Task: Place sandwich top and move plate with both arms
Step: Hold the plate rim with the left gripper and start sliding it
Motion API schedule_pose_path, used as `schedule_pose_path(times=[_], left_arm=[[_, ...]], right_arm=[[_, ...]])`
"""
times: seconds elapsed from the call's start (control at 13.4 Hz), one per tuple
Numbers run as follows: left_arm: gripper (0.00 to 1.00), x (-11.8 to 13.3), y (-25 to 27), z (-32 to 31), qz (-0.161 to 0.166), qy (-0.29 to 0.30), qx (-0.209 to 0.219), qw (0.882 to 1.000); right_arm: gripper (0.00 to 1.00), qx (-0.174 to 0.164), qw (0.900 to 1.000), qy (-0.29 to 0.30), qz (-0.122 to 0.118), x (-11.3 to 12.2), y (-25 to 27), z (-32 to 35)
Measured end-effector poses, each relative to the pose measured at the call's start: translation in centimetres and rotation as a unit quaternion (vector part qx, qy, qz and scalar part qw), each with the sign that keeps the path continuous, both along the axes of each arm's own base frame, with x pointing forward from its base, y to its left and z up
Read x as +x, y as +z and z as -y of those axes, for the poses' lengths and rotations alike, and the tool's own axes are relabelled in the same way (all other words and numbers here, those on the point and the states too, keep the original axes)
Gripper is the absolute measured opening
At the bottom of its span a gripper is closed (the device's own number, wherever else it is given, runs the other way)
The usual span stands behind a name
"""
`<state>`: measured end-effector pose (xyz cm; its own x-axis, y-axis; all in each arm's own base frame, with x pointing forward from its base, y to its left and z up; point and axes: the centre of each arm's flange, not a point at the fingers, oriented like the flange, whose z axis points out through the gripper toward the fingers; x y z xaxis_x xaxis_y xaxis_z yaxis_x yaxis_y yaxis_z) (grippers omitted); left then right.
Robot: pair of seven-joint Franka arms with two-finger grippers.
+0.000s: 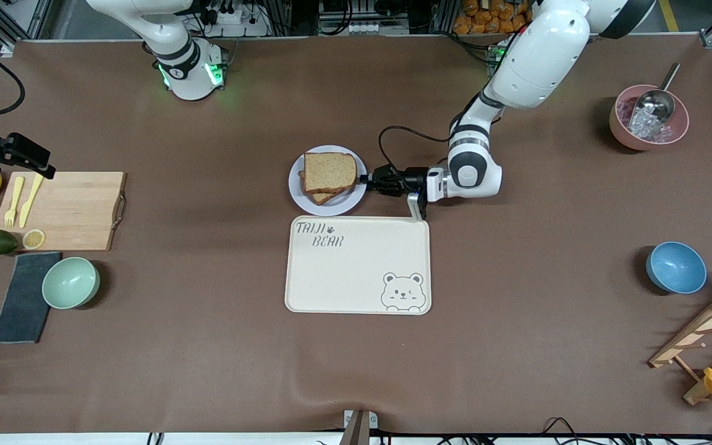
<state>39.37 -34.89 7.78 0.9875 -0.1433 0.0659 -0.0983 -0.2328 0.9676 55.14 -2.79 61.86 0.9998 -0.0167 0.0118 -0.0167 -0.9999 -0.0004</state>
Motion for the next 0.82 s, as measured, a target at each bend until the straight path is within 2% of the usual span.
schedule_pose_path(times=[0.22,0.3,0.45,0.82], left_arm=[[0.15,-0.02,-0.08,0.00,0.010,-0.003,-0.001,1.000],[0.15,-0.08,-0.10,0.00,0.016,-0.005,-0.003,1.000],[0.04,-0.13,-0.19,-0.02,0.028,-0.008,-0.005,1.000],[0.04,-0.18,-0.22,0.08,0.039,-0.012,-0.010,0.999]], right_arm=[[1.00,0.000,1.000,-0.002,-0.007,-0.12,-0.15,0.09],[1.00,0.000,1.000,-0.002,-0.008,-0.14,-0.17,0.09],[1.00,0.000,1.000,-0.002,-0.009,-0.13,-0.21,0.09],[1.00,0.000,1.000,-0.002,-0.010,-0.04,-0.41,0.10]])
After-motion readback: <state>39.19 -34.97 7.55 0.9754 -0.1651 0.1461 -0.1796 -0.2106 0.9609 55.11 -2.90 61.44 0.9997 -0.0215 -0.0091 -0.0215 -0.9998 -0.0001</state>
